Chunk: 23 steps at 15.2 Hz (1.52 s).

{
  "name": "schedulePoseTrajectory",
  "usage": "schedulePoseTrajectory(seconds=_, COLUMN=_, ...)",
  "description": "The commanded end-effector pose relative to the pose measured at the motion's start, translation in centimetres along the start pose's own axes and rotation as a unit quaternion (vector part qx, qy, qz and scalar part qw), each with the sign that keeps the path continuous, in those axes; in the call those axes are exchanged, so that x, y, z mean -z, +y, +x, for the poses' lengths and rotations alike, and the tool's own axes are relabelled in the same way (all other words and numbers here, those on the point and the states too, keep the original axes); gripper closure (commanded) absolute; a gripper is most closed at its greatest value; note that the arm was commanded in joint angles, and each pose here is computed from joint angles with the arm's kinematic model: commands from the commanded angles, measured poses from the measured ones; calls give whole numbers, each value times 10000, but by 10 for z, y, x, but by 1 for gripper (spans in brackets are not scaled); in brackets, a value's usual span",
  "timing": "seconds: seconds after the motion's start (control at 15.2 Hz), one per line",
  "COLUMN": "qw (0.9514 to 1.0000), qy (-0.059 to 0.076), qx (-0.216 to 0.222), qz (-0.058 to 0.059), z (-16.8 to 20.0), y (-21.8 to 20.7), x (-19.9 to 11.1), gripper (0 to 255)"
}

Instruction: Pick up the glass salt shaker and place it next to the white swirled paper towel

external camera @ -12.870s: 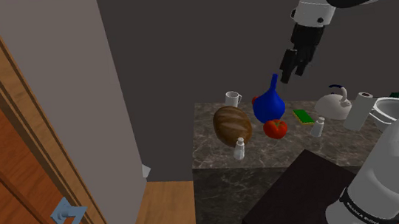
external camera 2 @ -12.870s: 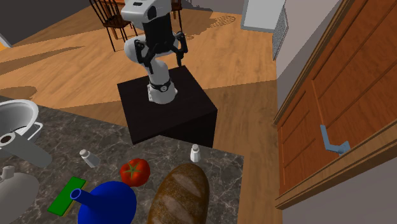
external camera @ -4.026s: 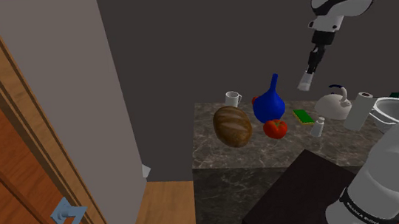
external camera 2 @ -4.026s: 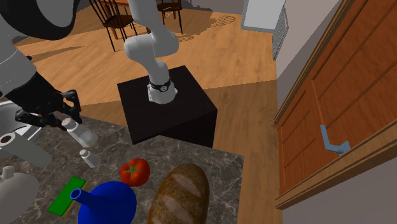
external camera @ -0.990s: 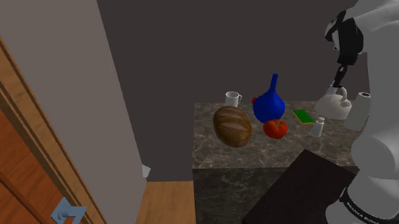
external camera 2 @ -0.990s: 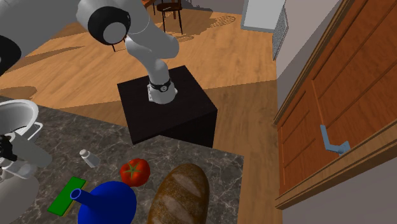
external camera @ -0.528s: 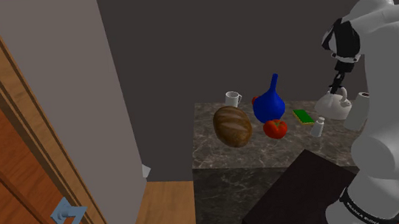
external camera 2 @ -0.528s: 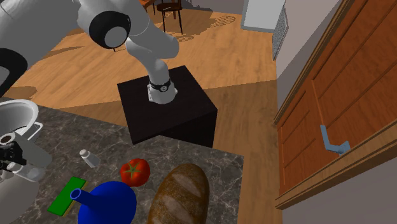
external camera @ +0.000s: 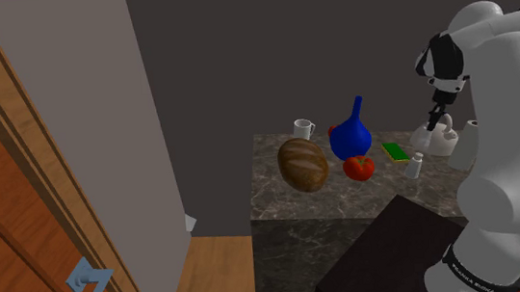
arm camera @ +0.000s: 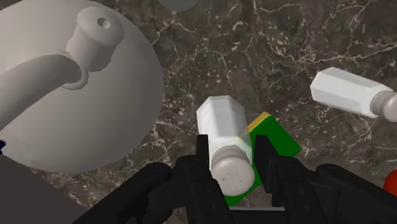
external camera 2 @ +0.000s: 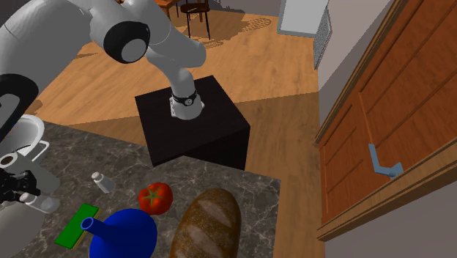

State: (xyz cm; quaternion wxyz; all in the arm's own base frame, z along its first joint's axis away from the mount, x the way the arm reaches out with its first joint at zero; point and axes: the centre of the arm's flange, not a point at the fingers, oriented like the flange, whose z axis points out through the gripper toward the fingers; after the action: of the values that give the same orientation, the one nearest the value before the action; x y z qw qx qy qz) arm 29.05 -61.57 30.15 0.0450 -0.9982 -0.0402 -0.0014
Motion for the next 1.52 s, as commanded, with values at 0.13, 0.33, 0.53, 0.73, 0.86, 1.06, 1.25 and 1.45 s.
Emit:
schedulePoseTrajectory(seconds=0.13, qw=10000, qy=1, qx=-1, qz=-2, z=0, y=1, x=-21, gripper=255)
schedulePoseTrajectory(seconds=0.33, qw=10000, qy=1, qx=-1, qz=-2, z=0, y=3, x=-37, gripper=255)
schedulePoseTrajectory(seconds=0.53, qw=10000, qy=1, qx=-1, qz=-2, z=0, y=4, x=-52, gripper=255)
schedulePoseTrajectory(seconds=0.73, qw=10000, qy=1, qx=-1, qz=-2, z=0, y=5, x=-61, gripper=255)
schedulePoseTrajectory(seconds=0.86, qw=10000, qy=1, qx=-1, qz=-2, z=0, y=5, x=-61, gripper=255)
schedulePoseTrajectory(seconds=1.06, qw=10000, qy=1, qx=-1, qz=-2, z=0, y=5, x=-61, gripper=255)
schedulePoseTrajectory(seconds=1.25, qw=10000, qy=1, qx=-1, qz=-2, z=0, y=5, x=-61, gripper=0)
schedulePoseTrajectory(seconds=1.45, qw=10000, qy=1, qx=-1, qz=-2, z=0, y=5, x=-61, gripper=0)
